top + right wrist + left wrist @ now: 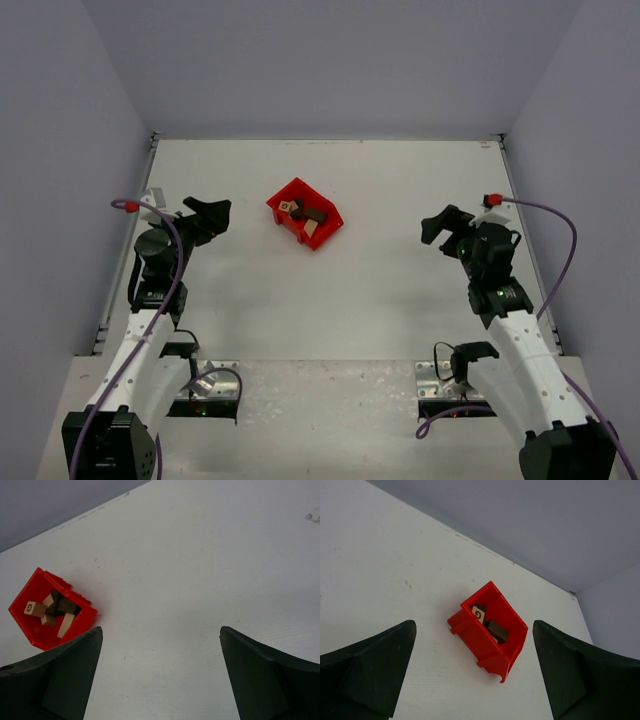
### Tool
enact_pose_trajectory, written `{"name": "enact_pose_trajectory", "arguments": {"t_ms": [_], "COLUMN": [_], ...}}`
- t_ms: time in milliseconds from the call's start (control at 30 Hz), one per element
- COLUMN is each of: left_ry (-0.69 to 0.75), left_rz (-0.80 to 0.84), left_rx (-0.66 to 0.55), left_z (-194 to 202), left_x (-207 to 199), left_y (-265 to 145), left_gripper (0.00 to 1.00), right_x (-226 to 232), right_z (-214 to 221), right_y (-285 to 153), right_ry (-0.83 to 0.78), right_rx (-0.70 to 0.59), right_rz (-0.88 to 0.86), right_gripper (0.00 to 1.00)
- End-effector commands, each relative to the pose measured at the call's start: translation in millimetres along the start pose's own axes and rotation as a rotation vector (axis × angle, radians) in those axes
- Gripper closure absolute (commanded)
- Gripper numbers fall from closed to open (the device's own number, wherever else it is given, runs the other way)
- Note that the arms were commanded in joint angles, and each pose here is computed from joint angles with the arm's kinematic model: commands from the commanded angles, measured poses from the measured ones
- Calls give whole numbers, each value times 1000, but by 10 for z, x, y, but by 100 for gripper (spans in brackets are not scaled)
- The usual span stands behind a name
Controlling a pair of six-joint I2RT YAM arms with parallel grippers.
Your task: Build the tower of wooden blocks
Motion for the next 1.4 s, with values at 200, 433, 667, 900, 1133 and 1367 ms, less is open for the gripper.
{"name": "enact_pose_trajectory", "arguments": {"t_ms": [200, 433, 667, 900, 1133, 1367], "left_ry": [-9, -37, -45, -46, -51, -56], "left_rz": [57, -3, -13, -8, -11, -25], "left_rx": [-56, -20, -3, 9, 34, 44], "left_z": [-67, -58, -34, -29, -3, 5], "left_x": [-70, -41, -15, -23, -1, 10], "left_y": [-8, 67, 96, 100, 149, 173], "left_gripper": [0, 0, 0, 0, 0, 0], "right_x": [195, 751, 1468, 1678, 1700, 1757], "right_z": [-384, -380, -170, 108, 521, 839], "right_y": [252, 697, 1552, 2183, 2381, 2322], "right_ry": [-70, -400, -678, -681, -707, -848], "right_rx": [25, 12, 31, 56, 159, 170], "right_rz": [-163, -578, -868, -901, -881, -758], "right_gripper": [1, 1, 1, 1, 8, 63]}}
Point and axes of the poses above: each gripper's point midway between its finger pads, its own y axis out along the fingers, its own x axis along the line the jaws close on, z = x × y, the point moved 10 cm from there along -y, back along the fingers, and after that the axes turned 13 degrees about -y, right-handed, at the moved point
